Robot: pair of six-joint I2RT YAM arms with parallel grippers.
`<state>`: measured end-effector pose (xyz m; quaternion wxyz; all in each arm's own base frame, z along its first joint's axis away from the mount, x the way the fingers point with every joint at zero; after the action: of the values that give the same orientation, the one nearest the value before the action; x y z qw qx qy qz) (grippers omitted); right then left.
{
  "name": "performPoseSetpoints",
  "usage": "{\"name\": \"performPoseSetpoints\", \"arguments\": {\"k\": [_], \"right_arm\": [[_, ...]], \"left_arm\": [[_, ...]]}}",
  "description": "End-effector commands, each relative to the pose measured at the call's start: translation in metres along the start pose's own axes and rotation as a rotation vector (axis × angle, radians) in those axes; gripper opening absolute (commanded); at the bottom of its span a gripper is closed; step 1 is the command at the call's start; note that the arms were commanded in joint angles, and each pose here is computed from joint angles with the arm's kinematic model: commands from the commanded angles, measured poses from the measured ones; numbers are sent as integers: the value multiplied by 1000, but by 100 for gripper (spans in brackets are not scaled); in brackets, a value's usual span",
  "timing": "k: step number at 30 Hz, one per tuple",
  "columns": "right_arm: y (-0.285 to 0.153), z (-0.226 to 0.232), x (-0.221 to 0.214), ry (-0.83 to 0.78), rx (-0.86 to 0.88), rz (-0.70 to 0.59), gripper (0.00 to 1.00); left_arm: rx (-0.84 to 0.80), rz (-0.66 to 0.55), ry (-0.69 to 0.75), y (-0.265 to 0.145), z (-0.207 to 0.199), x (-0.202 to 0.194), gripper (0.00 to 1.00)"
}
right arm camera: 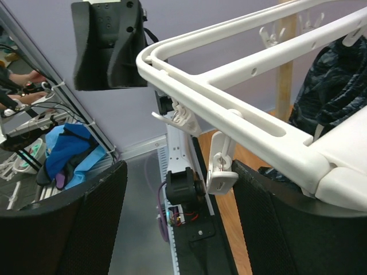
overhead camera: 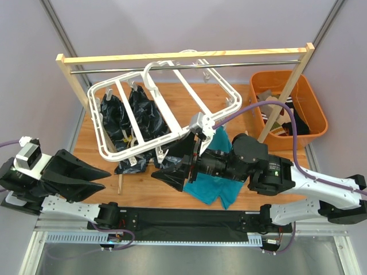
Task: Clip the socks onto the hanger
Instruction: Open the clamp at the hanger.
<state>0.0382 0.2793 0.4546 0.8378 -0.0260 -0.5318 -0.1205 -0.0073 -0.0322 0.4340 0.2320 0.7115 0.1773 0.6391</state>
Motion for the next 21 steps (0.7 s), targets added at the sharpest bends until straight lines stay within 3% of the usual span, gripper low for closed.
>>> {"name": "performPoseSetpoints", "arguments": {"k": [1,9,21], "right_arm": [[0,13,13,76,67,-1,74],[-7,14,13,173,18,0,76],[-14,-2,11,158,-105,-104,69]], "left_arm": [[157,63,78,3,15,-8,43],[337,127,109,16,27,-13,46],[359,159,86,30,27,-20,47]]}}
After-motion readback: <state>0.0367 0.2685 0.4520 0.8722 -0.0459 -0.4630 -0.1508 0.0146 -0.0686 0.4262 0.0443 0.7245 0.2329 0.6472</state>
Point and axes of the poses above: each gripper's point midway between its finger pads, its own y axis out along the fingers, its own z axis along the line the jaws close on, x = y × z, the point moved 10 cm from there along -y, back along the fingers, and after that the axes turned 10 degrees about y, right-handed, at the moved point
